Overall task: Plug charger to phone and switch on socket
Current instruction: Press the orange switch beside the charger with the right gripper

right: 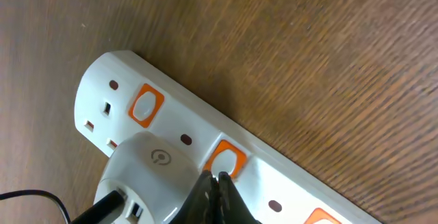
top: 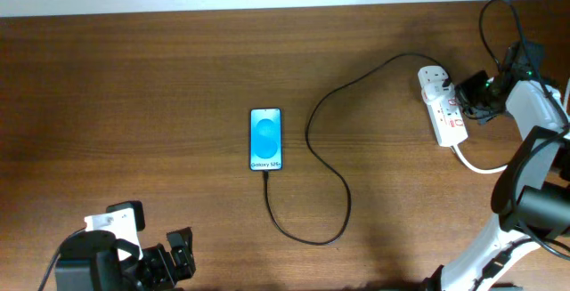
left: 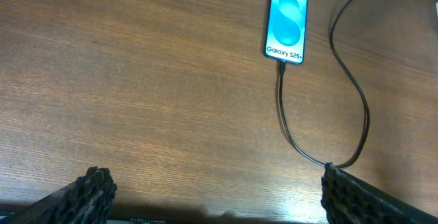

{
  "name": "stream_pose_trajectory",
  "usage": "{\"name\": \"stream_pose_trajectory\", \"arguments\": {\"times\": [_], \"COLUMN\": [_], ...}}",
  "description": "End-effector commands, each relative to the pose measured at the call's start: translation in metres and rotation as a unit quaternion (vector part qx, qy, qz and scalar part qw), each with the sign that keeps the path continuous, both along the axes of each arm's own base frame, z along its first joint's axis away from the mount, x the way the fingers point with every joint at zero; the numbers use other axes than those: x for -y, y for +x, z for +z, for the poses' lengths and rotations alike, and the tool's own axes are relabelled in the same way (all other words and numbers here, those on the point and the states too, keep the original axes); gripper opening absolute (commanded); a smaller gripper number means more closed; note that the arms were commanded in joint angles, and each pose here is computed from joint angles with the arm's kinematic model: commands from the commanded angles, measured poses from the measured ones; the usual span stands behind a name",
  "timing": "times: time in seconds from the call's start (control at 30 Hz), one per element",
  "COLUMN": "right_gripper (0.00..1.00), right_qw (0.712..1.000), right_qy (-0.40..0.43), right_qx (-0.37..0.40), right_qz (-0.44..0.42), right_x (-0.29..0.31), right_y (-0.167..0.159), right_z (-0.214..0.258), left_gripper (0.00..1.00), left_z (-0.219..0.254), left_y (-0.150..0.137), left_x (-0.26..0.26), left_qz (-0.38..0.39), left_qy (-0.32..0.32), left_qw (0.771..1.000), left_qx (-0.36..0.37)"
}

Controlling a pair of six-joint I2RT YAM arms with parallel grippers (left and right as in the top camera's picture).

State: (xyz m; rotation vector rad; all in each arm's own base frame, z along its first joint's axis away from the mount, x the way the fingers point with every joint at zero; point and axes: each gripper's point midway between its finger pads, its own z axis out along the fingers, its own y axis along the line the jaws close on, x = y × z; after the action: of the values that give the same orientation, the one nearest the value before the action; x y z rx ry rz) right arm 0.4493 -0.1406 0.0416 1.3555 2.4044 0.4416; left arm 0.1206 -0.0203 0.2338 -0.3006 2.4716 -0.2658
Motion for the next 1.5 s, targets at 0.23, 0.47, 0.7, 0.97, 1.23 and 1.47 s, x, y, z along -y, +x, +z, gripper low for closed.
{"name": "stream_pose_trajectory", "arguments": {"times": [0.23, 0.47, 0.7, 0.97, 1.23, 1.47], "right_gripper": [0.04, 0.04, 0.04, 0.04, 0.04, 0.04], "right_qw": [0.998, 0.996, 0.993, 0.991, 0.989, 0.989], "right_qy": [-0.042, -0.056, -0.065, -0.067, -0.067, -0.066], "right_qx": [-0.012, 0.000, -0.009, -0.031, -0.034, -0.030], "right_qz": [0.051, 0.065, 0.103, 0.114, 0.128, 0.129], "right_x": [-0.004, -0.004, -0.020, -0.032, -0.046, -0.046], "right_y": [0.006, 0.012, 0.011, 0.005, 0.006, 0.008], "right_z": [-0.014, -0.012, -0.017, -0.021, -0.022, -0.022], "left_gripper": [1.00, 0.99, 0.99, 0.99, 0.99, 0.99], "left_z": [0.000, 0.000, 0.000, 0.000, 0.000, 0.000], "left_y": [0.000, 0.000, 0.000, 0.000, 0.000, 0.000], "left_x": [-0.002, -0.002, -0.002, -0.002, -0.002, -0.002], "left_qz": [-0.002, -0.002, -0.002, -0.002, -0.002, -0.002], "left_qy": [0.008, 0.008, 0.008, 0.008, 0.008, 0.008], "left_qw": [1.000, 1.000, 1.000, 1.000, 1.000, 1.000], "left_qx": [0.002, 0.002, 0.002, 0.002, 0.002, 0.002]}}
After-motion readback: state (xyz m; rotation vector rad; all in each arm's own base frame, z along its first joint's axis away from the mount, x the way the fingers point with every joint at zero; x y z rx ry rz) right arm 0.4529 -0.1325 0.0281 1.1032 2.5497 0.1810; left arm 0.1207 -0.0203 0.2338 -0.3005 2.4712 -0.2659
